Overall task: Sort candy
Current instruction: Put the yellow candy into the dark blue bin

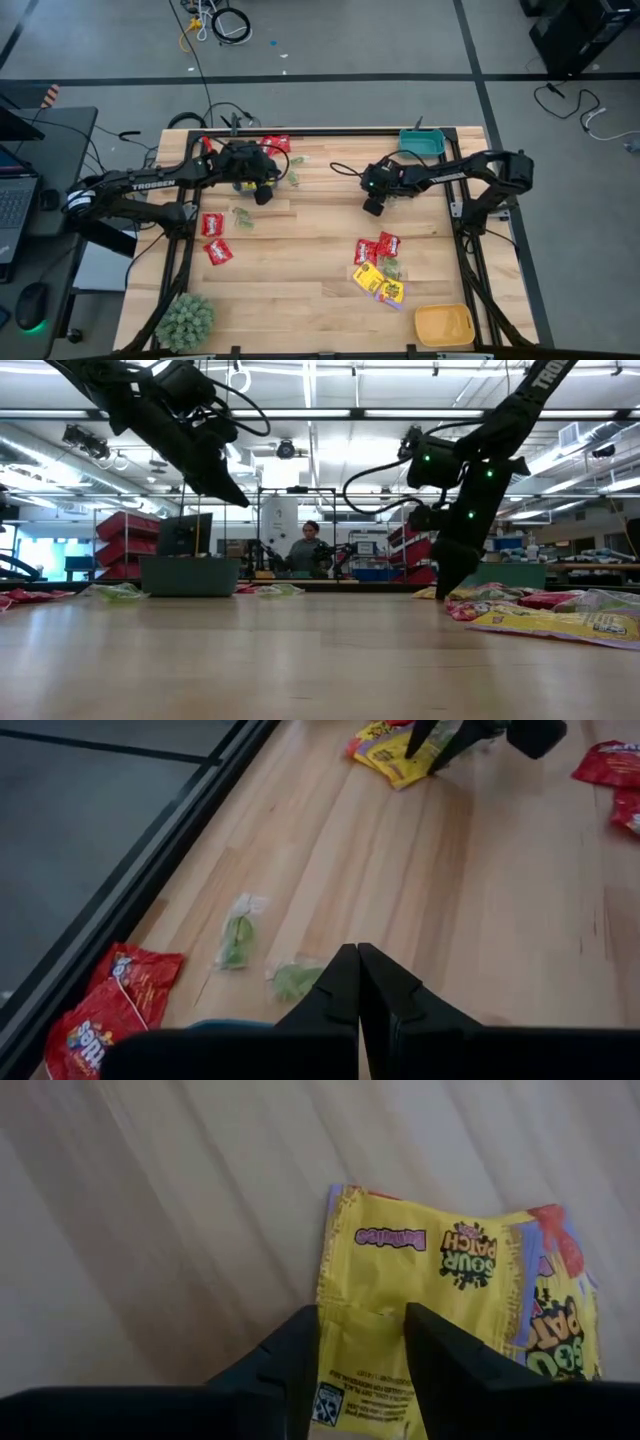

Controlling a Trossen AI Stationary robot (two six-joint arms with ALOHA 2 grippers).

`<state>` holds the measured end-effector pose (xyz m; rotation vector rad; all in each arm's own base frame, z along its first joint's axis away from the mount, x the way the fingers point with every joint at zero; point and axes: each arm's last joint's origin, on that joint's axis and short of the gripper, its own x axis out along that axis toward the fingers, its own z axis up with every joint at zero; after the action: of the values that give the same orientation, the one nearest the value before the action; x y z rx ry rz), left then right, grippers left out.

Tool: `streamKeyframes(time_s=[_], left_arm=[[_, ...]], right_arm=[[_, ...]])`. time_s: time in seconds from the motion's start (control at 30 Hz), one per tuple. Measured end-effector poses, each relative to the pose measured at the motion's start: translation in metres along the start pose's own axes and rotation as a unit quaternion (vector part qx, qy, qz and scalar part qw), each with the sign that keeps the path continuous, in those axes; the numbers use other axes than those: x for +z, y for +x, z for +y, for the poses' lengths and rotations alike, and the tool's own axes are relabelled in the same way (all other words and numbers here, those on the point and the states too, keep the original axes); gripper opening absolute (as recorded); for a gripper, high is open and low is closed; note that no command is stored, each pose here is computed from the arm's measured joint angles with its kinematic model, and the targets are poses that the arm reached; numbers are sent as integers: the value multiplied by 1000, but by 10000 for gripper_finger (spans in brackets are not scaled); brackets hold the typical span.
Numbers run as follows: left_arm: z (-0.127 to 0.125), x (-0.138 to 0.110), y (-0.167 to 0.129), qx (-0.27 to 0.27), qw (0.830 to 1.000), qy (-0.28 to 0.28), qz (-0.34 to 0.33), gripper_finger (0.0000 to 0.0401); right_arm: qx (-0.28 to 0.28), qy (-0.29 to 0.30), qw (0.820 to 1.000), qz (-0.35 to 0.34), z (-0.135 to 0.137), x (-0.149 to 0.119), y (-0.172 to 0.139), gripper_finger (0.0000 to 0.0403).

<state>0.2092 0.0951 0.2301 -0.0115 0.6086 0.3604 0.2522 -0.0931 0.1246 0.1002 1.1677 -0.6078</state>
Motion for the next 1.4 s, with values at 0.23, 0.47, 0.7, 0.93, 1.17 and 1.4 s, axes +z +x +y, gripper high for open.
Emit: streamKeyframes(time_s=[0.23, 0.47, 0.7, 0.93, 1.17, 1.4], left_arm=[[0, 0, 0, 0, 1000, 0, 0, 0], [-1, 6, 0, -25, 999, 2, -36, 0], [-2, 15, -1, -63, 994, 32, -87, 3], [-10, 19, -1, -91, 981, 125, -117, 33], [-34, 18, 3, -139, 964, 193, -122, 100], [-56, 25, 24, -137, 954, 209, -167, 154]], right_arm=[[-7, 4, 1000, 6, -2, 0, 6, 63], [11, 28, 1000, -3, -5, 0, -5, 10], [103, 46, 990, -88, 2, 13, -37, 2], [244, 41, 942, -227, 23, 34, -72, 0], [317, 20, 905, -284, 43, 47, -92, 0], [357, -9, 881, -311, 59, 58, -116, 0]])
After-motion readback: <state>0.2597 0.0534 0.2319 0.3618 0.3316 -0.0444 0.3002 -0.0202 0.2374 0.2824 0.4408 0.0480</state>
